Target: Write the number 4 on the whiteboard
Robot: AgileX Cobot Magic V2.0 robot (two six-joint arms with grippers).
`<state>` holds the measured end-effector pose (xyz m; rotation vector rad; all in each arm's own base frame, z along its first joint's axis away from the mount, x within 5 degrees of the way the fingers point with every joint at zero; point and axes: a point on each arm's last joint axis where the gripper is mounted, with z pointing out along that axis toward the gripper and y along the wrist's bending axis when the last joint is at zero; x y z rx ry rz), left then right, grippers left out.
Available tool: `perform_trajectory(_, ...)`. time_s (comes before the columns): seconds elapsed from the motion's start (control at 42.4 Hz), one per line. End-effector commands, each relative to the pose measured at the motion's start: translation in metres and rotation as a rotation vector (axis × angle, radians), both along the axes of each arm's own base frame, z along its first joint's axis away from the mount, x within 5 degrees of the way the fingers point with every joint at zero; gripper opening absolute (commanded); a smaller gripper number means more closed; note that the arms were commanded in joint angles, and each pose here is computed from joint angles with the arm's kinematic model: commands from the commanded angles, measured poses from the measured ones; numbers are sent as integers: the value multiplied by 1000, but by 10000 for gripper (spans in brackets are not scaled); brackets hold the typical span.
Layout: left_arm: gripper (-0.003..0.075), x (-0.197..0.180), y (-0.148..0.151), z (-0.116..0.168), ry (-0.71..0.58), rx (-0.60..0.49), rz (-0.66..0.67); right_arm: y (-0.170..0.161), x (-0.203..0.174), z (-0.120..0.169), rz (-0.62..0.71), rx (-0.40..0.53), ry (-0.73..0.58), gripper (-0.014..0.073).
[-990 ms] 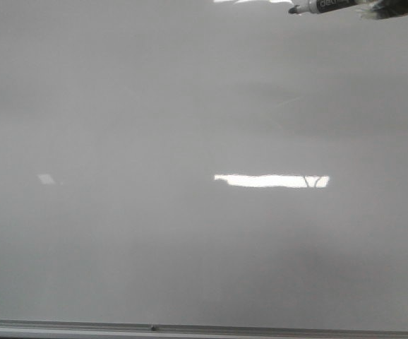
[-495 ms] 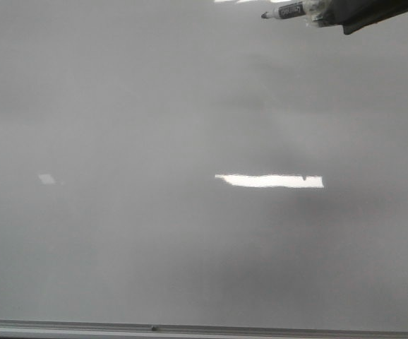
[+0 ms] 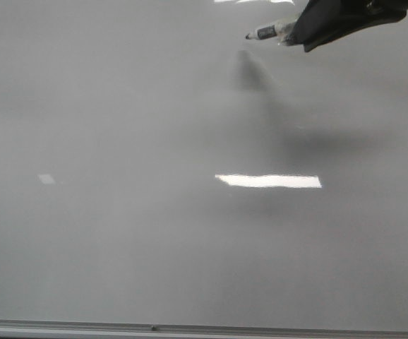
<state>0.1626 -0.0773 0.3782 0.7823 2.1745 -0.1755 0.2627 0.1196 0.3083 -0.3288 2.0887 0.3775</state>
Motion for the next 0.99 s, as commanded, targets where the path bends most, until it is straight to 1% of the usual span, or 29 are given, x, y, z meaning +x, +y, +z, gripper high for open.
perform_trajectory(0.0,461,2,-1,13,-80,-61,16,1,9,10,0,-7,-67,-52)
perform_trajectory(0.118,461,2,-1,13,-82,-62,16,13,7,-3,54,-53,8,-52)
perform_trajectory(0.189,461,2,-1,13,-82,-62,16,20,5,-8,94,-84,11,-52)
perform_trajectory(0.283,461,2,-1,13,-82,-62,16,20,6,-9,93,-90,12,-52)
perform_trajectory(0.377,461,2,-1,13,-82,-62,16,10,8,-5,65,-88,11,-52)
perform_trajectory(0.448,461,2,-1,13,-81,-61,16,0,6,-3,42,-95,35,-52)
perform_trajectory(0.589,461,2,-1,13,-81,-61,16,-24,1,2,-5,-135,85,-52)
perform_trajectory(0.684,461,2,-1,13,-81,-61,16,-28,-3,4,-3,-158,102,-52)
perform_trajectory(0.755,461,2,-1,13,-81,-61,16,-26,-7,9,9,-154,83,-52)
perform_trajectory(0.849,461,2,-1,13,-82,-62,16,-21,-15,22,29,-128,8,-52)
perform_trajectory(0.967,461,3,-1,14,-85,-63,17,-13,-17,31,46,-98,-78,-52)
